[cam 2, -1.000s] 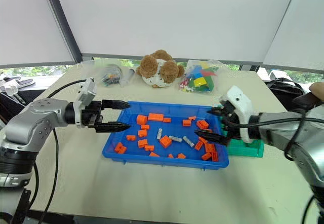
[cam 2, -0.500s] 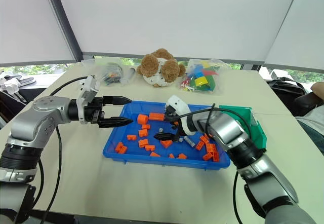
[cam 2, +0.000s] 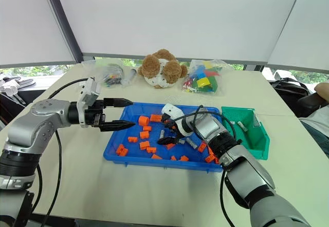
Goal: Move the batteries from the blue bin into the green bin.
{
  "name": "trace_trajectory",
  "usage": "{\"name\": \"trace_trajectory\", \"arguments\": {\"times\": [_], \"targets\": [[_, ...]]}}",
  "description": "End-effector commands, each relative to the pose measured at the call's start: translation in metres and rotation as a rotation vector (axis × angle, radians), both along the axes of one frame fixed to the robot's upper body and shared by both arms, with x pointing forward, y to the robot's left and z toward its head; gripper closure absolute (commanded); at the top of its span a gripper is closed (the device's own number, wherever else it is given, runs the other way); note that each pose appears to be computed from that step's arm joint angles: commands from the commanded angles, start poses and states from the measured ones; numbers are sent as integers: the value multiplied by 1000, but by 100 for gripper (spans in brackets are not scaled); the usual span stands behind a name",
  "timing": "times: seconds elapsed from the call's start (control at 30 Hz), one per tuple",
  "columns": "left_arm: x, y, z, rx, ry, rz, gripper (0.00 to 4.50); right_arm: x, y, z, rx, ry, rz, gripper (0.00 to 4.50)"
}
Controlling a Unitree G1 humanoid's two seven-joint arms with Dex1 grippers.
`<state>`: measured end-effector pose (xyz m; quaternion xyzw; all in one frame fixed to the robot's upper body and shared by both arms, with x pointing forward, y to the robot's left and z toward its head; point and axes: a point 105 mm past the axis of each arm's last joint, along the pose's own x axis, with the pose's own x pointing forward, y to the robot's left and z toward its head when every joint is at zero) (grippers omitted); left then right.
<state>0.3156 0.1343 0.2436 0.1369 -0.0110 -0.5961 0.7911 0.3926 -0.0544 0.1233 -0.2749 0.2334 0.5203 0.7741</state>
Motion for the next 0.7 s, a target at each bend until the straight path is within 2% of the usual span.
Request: {"name": "trace_trajectory", "arguments": {"times": [0.03,0.4,0.5,0.6,0.7], "targets": [[-5,2,11,-14,-47,6,0,2,5,8,-32,-57,47,6],[-5,1,10,-22,-51,20,0,5,9,4,-39,-50,58,6],[-6,1,10,-21,-51,23,0,4,8,1,-49,-42,66,95],[-6,2,9,-18,-50,26,0,1,6,-1,-53,-34,80,227],[-6,1,9,-19,-48,26,0,0,8,7,-31,-49,81,232]]}}
